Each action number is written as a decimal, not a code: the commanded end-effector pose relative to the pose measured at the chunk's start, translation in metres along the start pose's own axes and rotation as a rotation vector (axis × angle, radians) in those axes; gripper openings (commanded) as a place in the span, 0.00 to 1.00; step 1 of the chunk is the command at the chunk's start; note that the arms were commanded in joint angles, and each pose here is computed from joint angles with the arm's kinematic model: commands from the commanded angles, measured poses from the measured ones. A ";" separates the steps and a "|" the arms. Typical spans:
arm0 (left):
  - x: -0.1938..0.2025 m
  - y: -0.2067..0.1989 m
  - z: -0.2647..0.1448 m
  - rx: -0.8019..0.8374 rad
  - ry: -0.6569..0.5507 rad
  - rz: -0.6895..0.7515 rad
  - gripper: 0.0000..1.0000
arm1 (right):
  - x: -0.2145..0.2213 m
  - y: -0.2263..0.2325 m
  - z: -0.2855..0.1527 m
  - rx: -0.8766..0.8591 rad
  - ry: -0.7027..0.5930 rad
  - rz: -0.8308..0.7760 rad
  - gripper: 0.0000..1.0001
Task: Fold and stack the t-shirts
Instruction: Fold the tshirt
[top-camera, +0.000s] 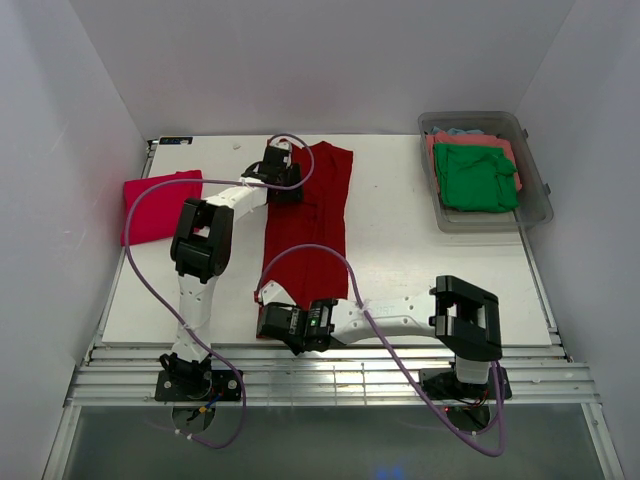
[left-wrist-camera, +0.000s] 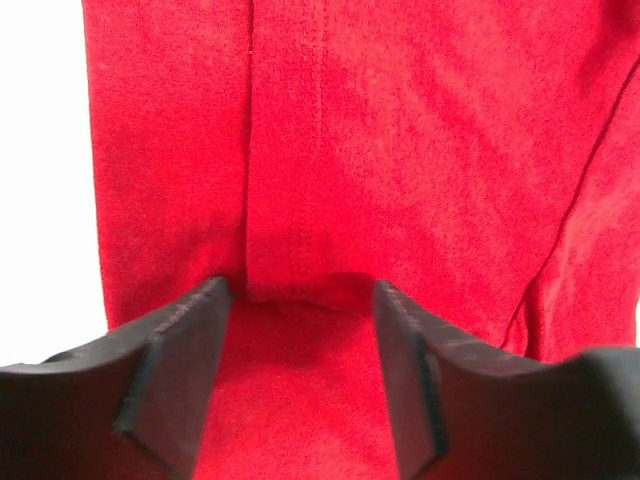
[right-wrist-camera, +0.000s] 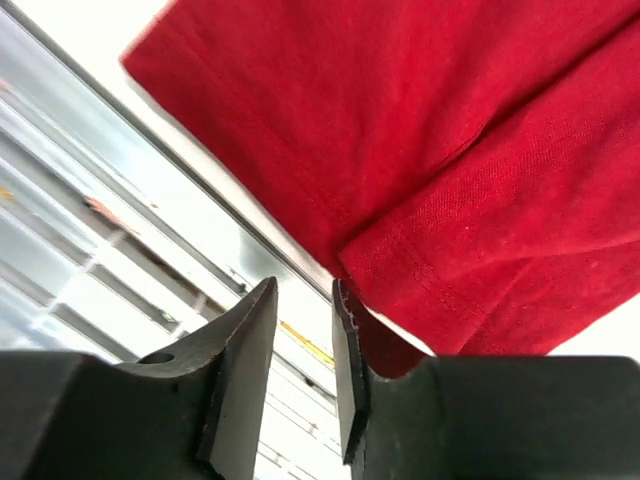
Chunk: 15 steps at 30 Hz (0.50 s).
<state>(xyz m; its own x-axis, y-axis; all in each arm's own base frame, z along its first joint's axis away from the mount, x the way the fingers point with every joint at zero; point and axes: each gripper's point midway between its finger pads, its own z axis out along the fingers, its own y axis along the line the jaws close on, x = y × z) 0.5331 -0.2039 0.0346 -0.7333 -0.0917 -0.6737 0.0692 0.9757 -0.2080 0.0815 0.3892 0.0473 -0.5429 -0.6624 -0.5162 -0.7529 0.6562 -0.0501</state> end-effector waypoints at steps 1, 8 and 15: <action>-0.025 0.009 -0.011 -0.040 -0.029 0.006 0.72 | -0.046 0.003 -0.036 -0.039 -0.180 0.051 0.36; -0.080 0.015 -0.088 -0.117 -0.200 -0.063 0.80 | -0.037 -0.057 -0.083 0.141 -0.222 0.241 0.44; -0.022 0.053 -0.182 -0.213 -0.186 -0.124 0.86 | 0.011 -0.113 -0.071 0.127 -0.239 0.475 0.58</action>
<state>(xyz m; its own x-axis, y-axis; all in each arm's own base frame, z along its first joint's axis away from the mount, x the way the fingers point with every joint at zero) 0.4633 -0.1385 0.1457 -0.6190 -0.1874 -0.7627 -0.1006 0.9820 -0.1596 0.1233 0.3026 0.1137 -0.6636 -0.3188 -0.6768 -0.4868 0.8709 0.0670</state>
